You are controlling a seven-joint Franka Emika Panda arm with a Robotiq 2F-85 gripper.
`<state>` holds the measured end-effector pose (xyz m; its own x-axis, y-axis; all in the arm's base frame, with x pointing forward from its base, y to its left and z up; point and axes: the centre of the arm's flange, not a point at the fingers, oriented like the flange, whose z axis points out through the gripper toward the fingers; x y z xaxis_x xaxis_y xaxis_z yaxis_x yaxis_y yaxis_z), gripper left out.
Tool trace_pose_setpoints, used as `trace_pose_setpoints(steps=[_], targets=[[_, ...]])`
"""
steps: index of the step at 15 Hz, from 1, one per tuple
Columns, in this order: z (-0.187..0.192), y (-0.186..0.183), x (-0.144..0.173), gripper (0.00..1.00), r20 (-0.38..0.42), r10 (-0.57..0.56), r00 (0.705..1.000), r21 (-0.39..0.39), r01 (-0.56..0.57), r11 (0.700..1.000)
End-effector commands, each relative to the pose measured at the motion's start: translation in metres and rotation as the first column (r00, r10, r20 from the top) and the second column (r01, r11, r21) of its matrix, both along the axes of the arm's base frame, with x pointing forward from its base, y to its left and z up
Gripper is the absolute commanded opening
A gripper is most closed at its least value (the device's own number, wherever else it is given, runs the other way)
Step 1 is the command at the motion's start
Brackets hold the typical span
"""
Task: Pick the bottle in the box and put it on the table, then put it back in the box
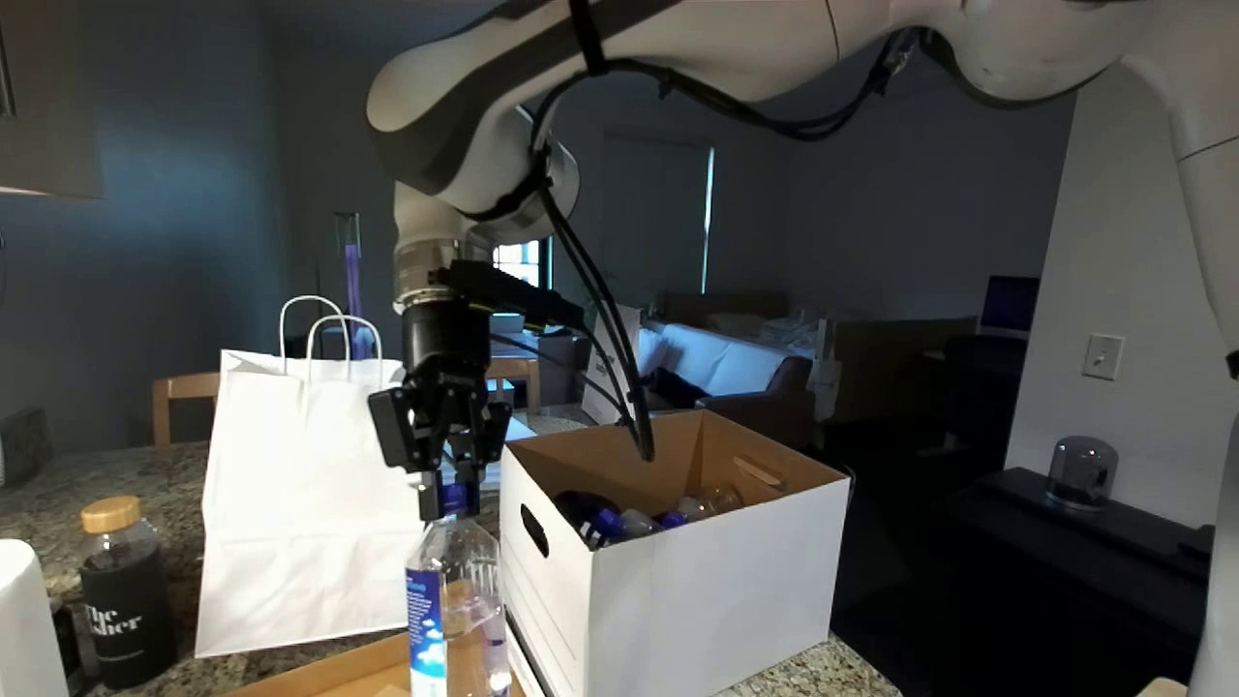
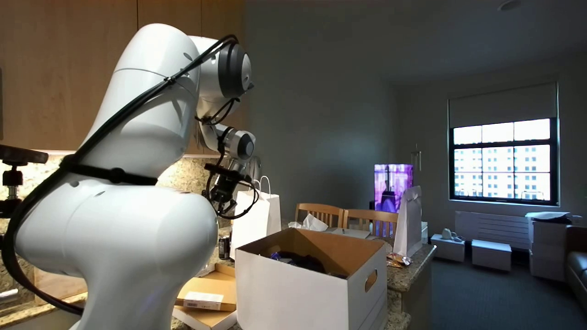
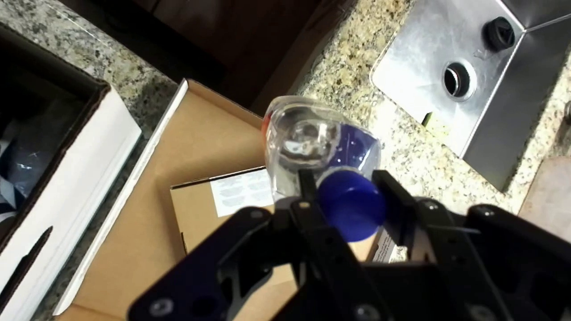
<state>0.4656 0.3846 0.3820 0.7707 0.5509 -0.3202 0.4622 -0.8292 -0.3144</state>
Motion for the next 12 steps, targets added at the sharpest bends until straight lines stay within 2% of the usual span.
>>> trace_pose_setpoints(steps=[1,3,7,12], targets=[[-0.028,-0.008,0.001,0.14,0.002,-0.032,0.999,-0.041,0.033,0.999],[-0.048,-0.012,0.006,0.14,0.021,-0.058,0.998,-0.055,0.059,0.997],[-0.078,-0.008,0.021,0.14,0.113,-0.081,0.990,-0.070,0.089,0.993],[-0.076,0.025,0.027,0.15,0.219,-0.060,0.974,-0.042,0.071,0.997]])
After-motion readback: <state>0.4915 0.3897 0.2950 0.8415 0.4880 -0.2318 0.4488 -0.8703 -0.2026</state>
